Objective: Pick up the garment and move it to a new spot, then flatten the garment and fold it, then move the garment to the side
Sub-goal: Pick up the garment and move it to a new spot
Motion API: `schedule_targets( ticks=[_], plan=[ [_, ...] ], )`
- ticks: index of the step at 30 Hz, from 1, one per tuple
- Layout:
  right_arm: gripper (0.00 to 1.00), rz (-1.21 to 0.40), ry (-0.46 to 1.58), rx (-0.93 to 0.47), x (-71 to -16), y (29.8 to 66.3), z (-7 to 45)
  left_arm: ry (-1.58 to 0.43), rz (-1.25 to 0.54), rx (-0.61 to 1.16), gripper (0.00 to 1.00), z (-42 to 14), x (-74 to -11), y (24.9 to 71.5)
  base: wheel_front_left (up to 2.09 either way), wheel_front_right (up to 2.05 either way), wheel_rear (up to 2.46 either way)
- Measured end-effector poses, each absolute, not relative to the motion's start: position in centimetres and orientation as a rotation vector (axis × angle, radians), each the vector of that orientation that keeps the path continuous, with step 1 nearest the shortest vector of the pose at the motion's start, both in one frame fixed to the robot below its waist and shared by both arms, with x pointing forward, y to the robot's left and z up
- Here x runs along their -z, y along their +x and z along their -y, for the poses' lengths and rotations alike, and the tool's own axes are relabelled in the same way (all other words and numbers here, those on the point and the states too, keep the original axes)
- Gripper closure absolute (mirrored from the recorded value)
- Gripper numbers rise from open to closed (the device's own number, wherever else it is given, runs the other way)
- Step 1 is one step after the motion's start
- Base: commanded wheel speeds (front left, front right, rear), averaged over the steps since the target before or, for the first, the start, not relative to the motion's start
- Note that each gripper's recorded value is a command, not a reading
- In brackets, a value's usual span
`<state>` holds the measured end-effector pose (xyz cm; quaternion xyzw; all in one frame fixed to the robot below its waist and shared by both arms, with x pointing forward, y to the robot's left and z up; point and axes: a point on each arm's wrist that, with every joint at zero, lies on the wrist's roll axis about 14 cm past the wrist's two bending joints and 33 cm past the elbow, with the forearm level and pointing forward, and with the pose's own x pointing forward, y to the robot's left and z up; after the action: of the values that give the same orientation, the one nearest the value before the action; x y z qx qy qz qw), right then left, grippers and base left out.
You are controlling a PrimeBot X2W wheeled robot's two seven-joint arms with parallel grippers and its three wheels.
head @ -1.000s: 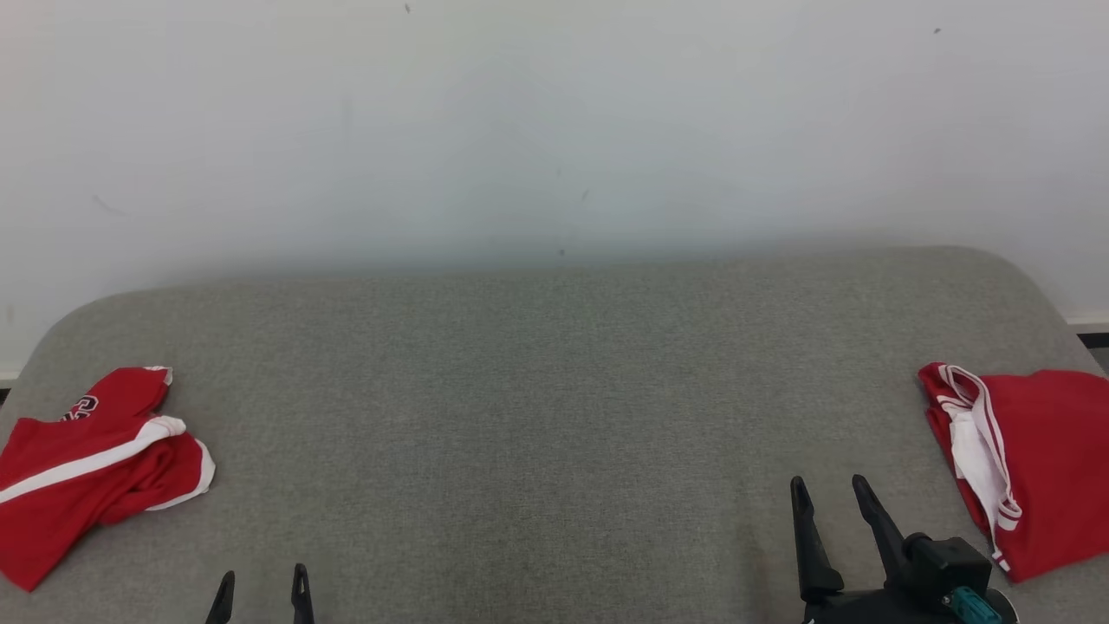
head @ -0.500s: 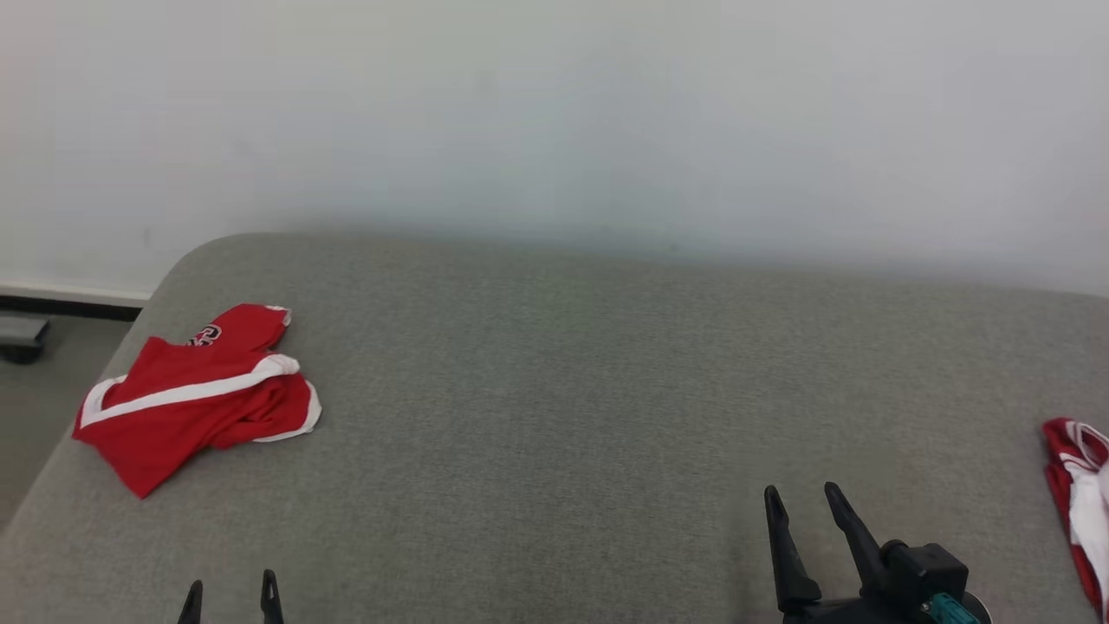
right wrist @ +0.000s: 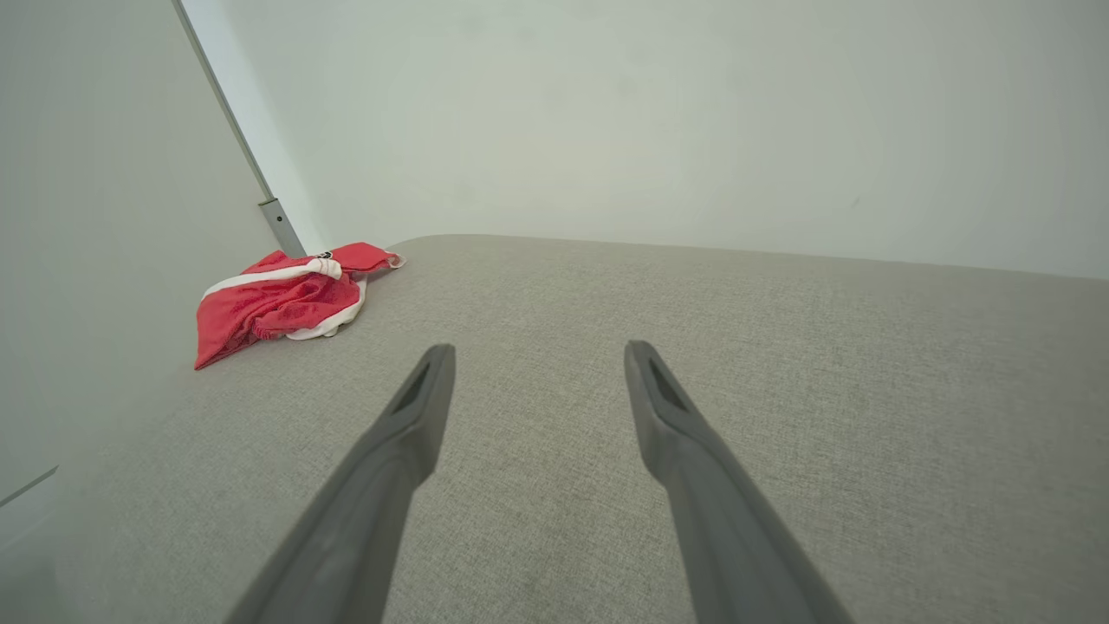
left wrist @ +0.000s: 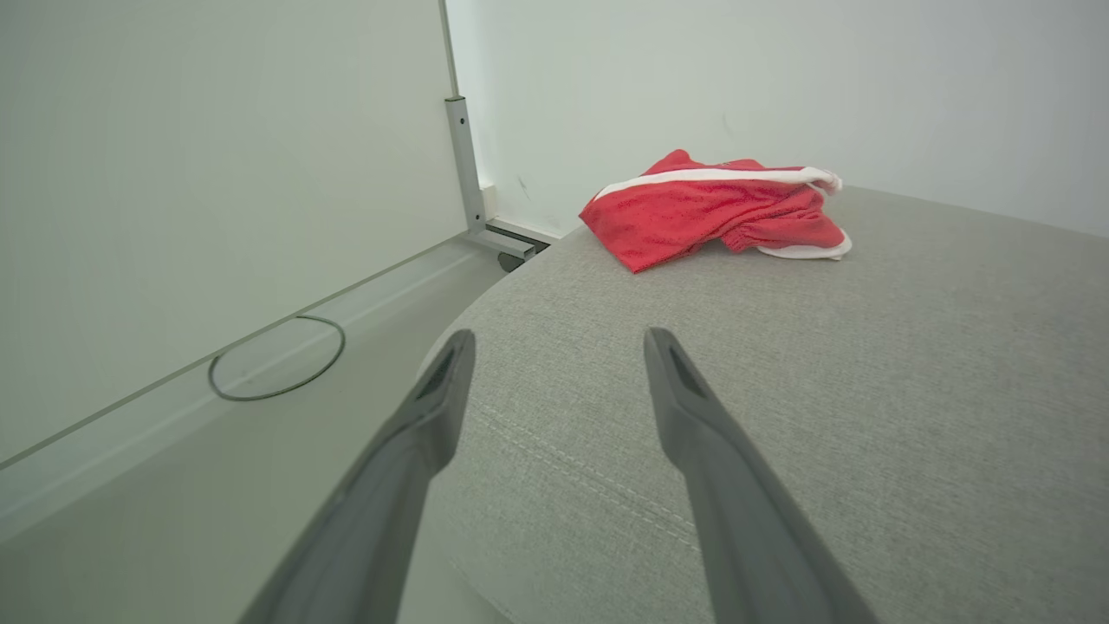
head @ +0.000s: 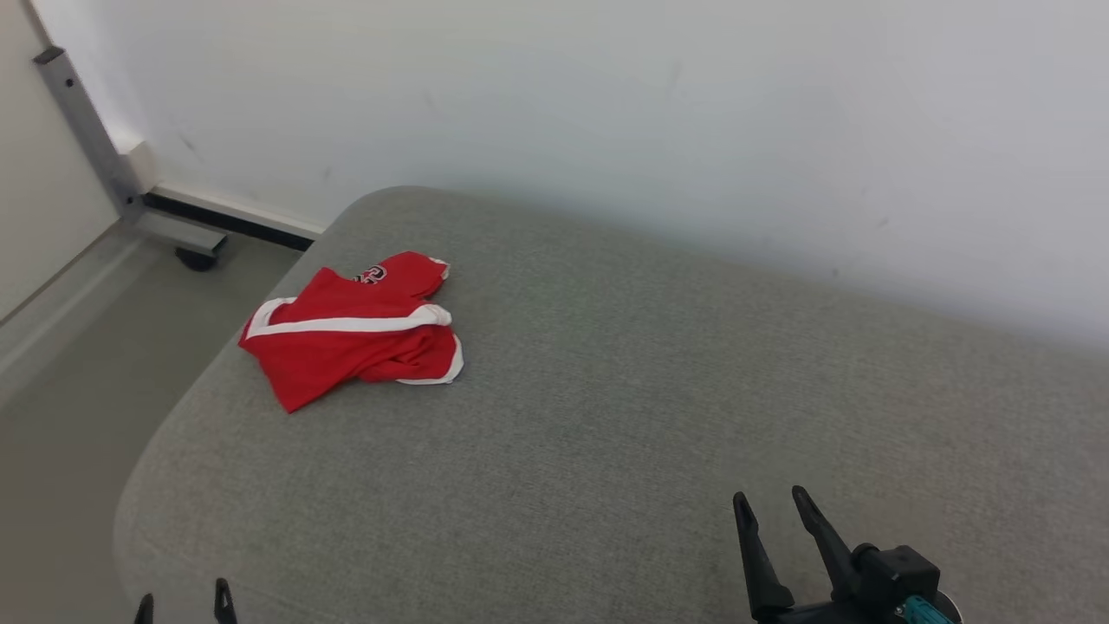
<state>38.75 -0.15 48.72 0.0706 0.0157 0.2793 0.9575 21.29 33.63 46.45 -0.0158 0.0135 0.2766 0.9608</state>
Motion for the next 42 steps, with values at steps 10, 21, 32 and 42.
schedule_targets(
  ticks=[10, 21, 32, 42],
  plan=[
    [0.0, -0.044, 0.139, -0.758, -48.7, 38.6, -6.6, -0.03, -0.048, -0.772, 0.0, -37.3, -46.1, 15.5, 0.0, 0.0, 0.0],
    [0.0, -0.072, 0.141, -0.806, -47.8, 38.7, -8.3, -0.072, -0.064, -0.817, 0.0, -37.4, -45.5, 14.3, 0.0, 0.0, 0.0],
    [0.0, -0.088, 0.134, -0.739, -46.7, 39.6, -6.2, -0.125, -0.058, -0.693, 0.0, -37.4, -45.4, 18.6, 0.0, 0.0, 0.0],
    [0.0, -0.081, 0.11, -0.707, -45.5, 41.6, -4.8, -0.067, -0.052, -0.578, 0.0, -38.9, -47.6, 26.6, 0.0, 0.0, 0.0]
  ],
)
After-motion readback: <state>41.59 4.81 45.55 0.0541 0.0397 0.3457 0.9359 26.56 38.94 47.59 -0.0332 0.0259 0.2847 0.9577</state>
